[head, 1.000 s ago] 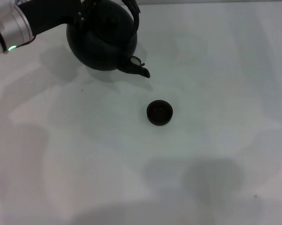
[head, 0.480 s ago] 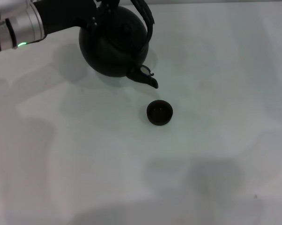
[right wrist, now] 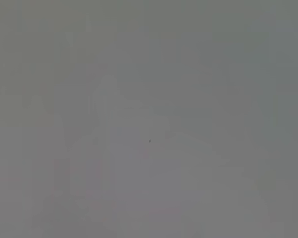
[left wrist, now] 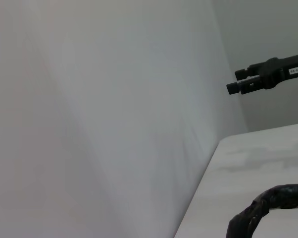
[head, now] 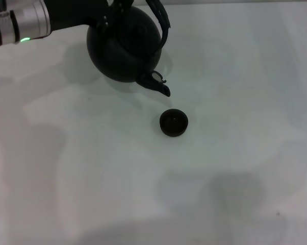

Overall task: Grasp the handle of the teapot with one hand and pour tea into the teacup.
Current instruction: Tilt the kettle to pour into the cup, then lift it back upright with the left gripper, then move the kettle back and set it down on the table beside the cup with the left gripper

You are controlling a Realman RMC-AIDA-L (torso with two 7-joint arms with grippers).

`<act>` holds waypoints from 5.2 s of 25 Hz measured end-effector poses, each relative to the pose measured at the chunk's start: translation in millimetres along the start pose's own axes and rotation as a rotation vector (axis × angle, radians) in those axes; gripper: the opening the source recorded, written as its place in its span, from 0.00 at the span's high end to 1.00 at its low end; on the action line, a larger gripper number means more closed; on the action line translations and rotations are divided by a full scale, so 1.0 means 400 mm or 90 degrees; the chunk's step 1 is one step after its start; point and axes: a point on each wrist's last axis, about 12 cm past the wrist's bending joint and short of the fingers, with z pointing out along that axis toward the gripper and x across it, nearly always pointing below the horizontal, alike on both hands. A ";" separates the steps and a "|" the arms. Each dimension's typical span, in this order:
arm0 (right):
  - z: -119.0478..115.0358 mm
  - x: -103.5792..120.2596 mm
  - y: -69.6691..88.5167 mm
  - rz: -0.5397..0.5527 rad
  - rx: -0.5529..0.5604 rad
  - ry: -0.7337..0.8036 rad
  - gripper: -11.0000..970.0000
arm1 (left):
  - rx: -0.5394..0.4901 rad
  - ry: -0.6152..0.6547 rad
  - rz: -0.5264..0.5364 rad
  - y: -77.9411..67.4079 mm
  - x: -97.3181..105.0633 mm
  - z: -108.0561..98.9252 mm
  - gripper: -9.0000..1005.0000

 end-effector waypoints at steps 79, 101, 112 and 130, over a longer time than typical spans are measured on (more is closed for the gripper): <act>-0.003 0.003 -0.007 0.014 0.018 0.000 0.13 | 0.131 0.119 0.097 0.034 -0.081 0.071 0.86; -0.001 0.000 -0.006 0.015 0.017 -0.002 0.13 | 0.067 0.055 0.001 -0.028 -0.009 0.031 0.86; -0.007 0.006 -0.011 0.014 0.020 0.002 0.13 | -0.036 -0.034 -0.079 -0.060 0.039 -0.024 0.86; 0.044 -0.036 -0.006 -0.001 0.006 -0.005 0.13 | -0.412 -0.218 -0.238 -0.234 0.138 -0.113 0.86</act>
